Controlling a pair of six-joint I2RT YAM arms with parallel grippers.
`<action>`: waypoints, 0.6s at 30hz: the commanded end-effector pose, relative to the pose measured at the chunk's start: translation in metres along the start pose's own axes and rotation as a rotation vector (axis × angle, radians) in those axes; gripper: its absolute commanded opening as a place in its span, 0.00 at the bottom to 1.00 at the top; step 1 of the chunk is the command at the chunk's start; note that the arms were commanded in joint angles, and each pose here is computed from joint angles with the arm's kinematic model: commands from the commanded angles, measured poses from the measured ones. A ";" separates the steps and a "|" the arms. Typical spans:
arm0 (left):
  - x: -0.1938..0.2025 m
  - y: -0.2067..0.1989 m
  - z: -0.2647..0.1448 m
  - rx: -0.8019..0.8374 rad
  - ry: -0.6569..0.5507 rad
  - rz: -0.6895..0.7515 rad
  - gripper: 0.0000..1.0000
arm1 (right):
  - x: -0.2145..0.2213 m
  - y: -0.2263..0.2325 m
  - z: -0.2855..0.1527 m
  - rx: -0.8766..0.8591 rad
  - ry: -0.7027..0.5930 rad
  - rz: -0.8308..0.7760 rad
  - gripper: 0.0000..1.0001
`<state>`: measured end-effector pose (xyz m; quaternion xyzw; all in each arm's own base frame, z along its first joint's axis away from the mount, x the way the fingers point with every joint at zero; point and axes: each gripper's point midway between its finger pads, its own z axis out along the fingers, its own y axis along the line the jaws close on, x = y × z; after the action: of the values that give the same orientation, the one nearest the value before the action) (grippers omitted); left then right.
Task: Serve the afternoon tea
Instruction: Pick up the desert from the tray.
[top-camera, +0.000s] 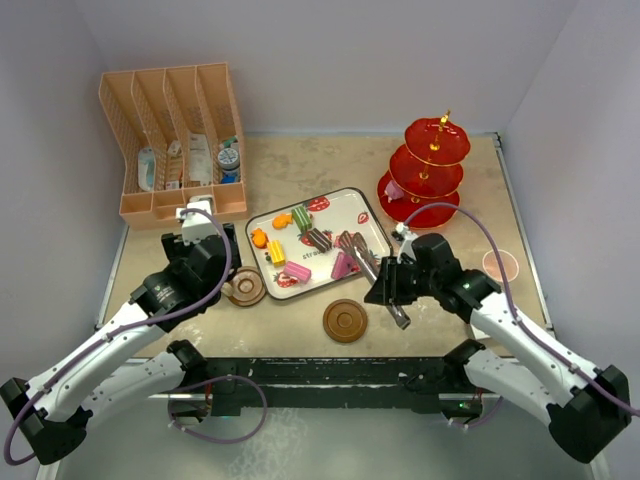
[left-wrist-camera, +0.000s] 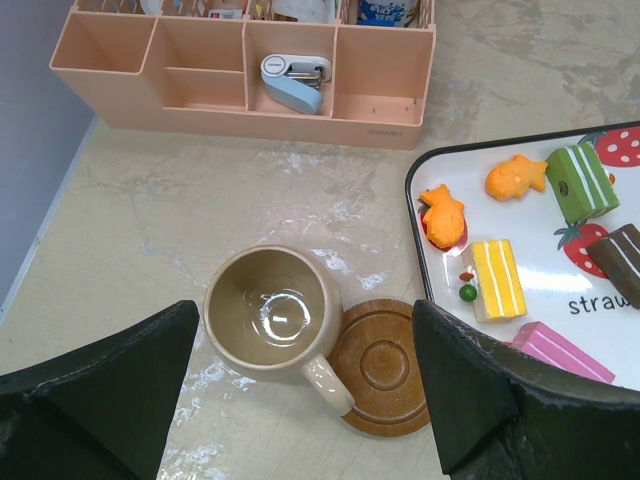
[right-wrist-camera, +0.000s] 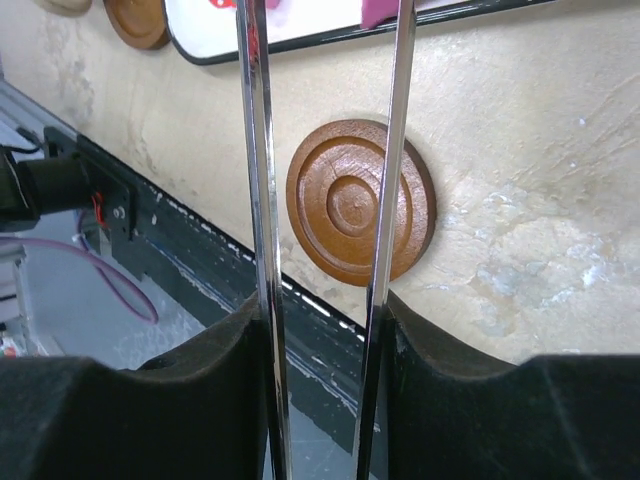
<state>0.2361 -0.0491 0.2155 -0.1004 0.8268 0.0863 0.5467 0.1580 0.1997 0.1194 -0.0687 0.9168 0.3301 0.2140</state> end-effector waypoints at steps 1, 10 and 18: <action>-0.009 -0.002 -0.001 0.003 -0.018 -0.029 0.85 | 0.009 -0.013 -0.006 0.081 -0.010 0.095 0.42; -0.008 -0.002 -0.001 0.004 -0.015 -0.027 0.85 | 0.012 -0.022 0.001 0.106 -0.032 0.176 0.40; -0.008 -0.003 0.000 0.005 -0.013 -0.023 0.85 | 0.013 -0.011 0.009 0.030 -0.004 0.141 0.45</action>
<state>0.2366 -0.0496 0.2143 -0.0990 0.8279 0.0881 0.5450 0.1488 0.1833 0.0878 0.0197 0.9392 0.2919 0.1799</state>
